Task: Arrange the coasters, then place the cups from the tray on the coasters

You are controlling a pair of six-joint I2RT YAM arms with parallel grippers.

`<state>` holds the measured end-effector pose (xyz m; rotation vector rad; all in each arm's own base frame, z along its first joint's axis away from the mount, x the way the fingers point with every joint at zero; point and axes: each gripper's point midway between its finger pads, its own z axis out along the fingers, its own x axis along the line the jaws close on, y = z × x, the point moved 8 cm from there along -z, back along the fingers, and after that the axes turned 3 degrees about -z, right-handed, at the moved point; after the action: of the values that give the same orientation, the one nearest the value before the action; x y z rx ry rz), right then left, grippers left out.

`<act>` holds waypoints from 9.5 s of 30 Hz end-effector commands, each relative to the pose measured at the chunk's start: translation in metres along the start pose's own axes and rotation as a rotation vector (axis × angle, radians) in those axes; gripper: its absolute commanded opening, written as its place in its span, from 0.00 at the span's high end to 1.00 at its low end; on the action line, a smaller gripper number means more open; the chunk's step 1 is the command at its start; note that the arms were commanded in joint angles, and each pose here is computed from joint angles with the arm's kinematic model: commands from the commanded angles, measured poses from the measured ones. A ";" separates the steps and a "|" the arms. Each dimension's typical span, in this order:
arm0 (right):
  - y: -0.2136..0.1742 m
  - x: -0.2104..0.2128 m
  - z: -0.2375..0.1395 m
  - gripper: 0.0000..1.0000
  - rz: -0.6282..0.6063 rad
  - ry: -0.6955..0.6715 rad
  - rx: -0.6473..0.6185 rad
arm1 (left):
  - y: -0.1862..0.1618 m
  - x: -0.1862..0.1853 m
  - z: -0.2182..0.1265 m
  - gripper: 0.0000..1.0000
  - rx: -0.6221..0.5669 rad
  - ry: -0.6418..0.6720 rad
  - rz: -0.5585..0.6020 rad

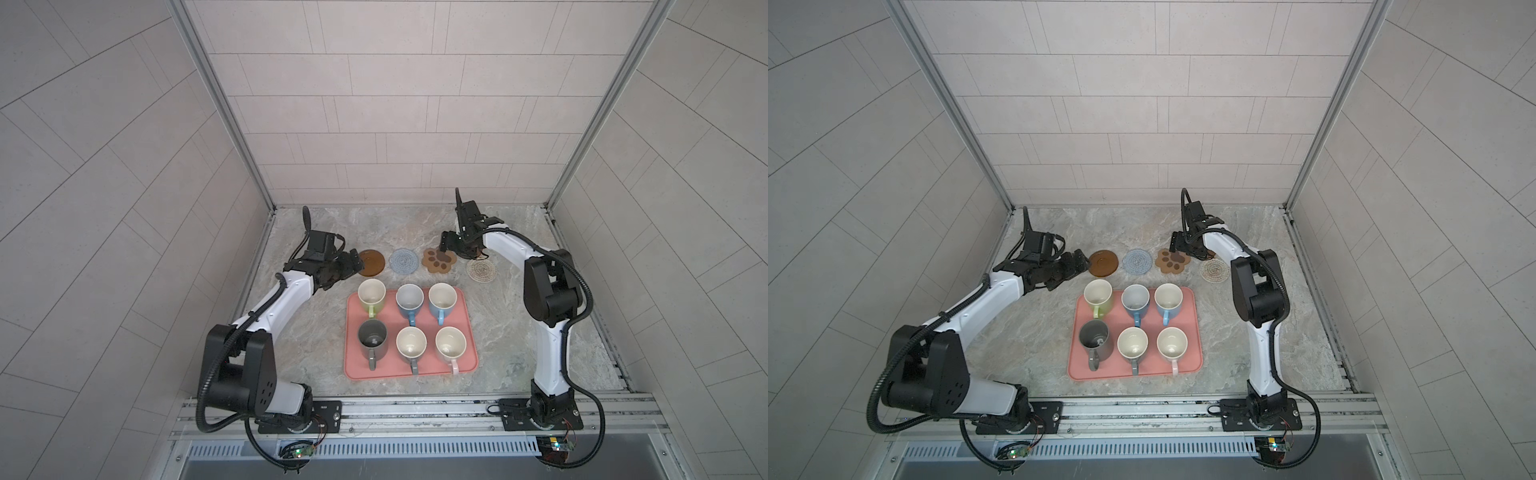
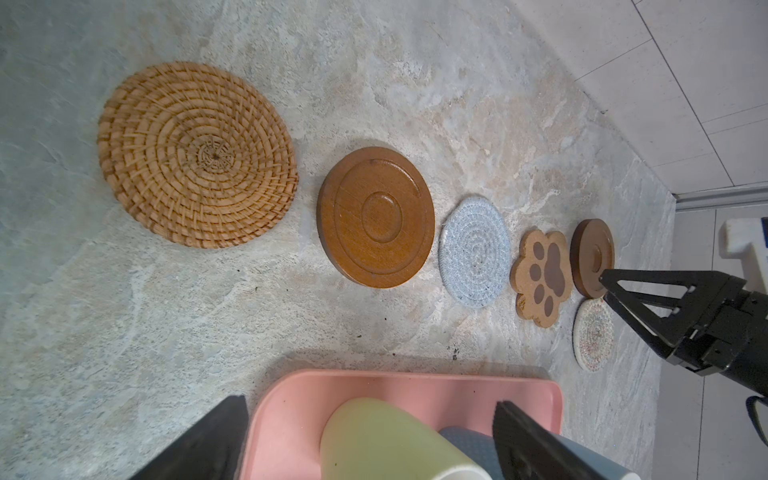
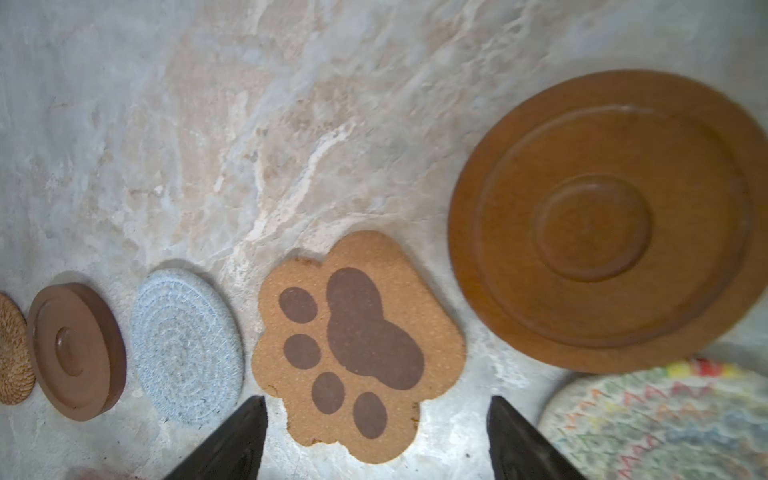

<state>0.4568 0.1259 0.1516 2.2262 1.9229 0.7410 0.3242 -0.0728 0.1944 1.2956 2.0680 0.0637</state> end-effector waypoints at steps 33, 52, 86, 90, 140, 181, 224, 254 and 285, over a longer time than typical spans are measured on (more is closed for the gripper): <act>0.024 -0.121 -0.032 0.15 0.209 -0.078 -0.092 | 0.009 -0.008 -0.007 0.00 -0.040 -0.031 0.003; 0.064 -0.057 0.026 0.16 0.265 0.163 -0.159 | 0.006 -0.006 -0.007 0.00 -0.035 -0.035 -0.001; -0.036 -0.085 0.040 0.17 0.171 -0.055 0.127 | 0.007 -0.006 -0.004 0.00 -0.032 -0.034 -0.011; -0.042 -0.083 0.036 0.17 0.159 -0.055 0.135 | 0.007 -0.006 -0.003 0.00 -0.032 -0.032 -0.011; -0.023 -0.065 0.005 0.16 0.139 -0.063 0.053 | 0.005 -0.004 -0.002 0.00 -0.030 -0.034 -0.016; -0.019 -0.172 -0.016 0.16 0.351 -0.112 -0.060 | 0.007 -0.005 -0.006 0.00 -0.038 -0.025 -0.018; -0.006 -0.180 -0.013 0.16 0.361 -0.116 -0.087 | 0.014 -0.010 -0.006 0.00 -0.048 -0.024 -0.021; 0.017 -0.154 -0.086 0.16 0.287 -0.073 -0.245 | 0.015 -0.014 -0.013 0.00 -0.083 -0.053 0.002; 0.018 -0.002 -0.004 0.16 -0.003 0.172 -0.070 | 0.005 -0.005 -0.036 0.00 -0.183 -0.070 0.013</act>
<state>0.4557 0.1014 0.1617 2.1847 1.9165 0.9303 0.3089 -0.0669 0.2238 1.2158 1.9412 0.1766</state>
